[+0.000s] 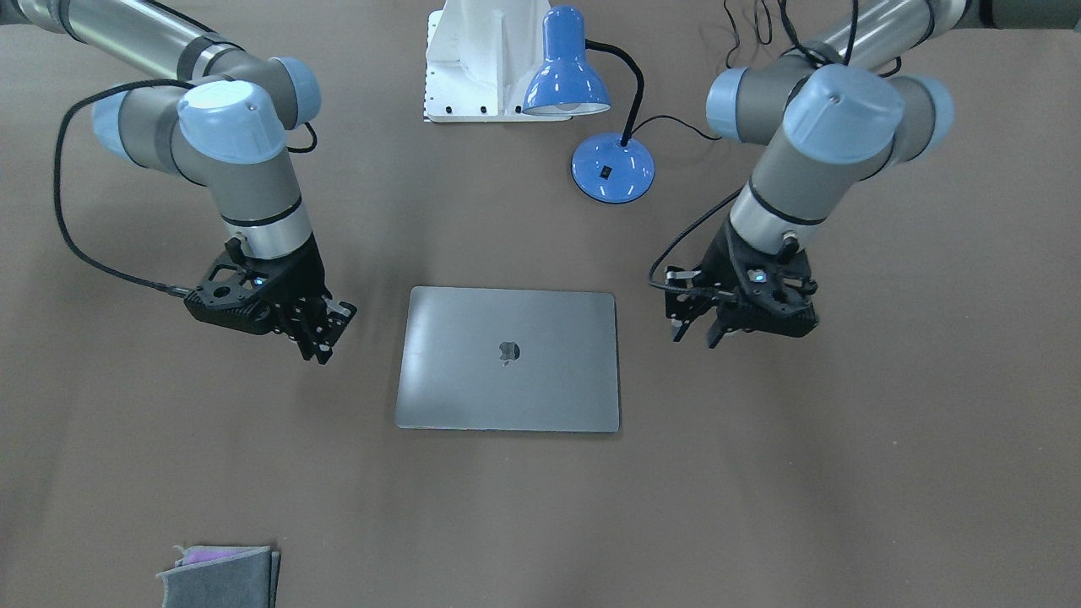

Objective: Close laptop

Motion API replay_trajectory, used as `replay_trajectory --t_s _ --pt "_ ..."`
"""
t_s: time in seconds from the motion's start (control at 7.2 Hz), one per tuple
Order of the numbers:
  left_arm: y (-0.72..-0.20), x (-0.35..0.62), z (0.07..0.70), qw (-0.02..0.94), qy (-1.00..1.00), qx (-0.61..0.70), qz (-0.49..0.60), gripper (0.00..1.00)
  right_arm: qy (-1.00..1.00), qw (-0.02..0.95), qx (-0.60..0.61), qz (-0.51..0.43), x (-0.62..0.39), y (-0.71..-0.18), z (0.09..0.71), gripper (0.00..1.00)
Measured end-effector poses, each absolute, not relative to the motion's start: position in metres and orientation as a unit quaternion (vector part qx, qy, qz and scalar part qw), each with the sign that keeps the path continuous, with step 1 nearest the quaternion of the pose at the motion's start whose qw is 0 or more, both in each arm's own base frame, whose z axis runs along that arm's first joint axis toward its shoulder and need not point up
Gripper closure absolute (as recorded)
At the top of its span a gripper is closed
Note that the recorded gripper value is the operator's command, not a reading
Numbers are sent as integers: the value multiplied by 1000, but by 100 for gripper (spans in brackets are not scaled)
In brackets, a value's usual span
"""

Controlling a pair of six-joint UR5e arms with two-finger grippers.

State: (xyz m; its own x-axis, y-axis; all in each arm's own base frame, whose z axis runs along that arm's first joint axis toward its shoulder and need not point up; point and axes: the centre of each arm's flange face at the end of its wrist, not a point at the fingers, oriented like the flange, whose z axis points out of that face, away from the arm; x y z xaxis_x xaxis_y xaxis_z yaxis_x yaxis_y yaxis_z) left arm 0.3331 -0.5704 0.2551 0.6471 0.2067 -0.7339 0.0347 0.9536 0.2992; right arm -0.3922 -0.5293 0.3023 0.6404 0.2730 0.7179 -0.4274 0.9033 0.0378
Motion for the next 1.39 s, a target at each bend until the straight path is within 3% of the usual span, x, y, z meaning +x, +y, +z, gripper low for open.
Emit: replay_trajectory --t_s 0.28,0.69,1.11,1.39 --pt "-570 245 277 923 345 136 107 2 -346 929 80 108 -300 -517 332 0" --pt "-581 90 388 918 332 105 189 2 -311 948 62 -14 -128 -497 446 0" --pt "-545 9 505 919 361 55 149 2 -309 947 36 -76 23 -443 579 0" --pt "-536 -19 547 923 360 49 129 2 -319 945 11 -75 69 -417 644 0"
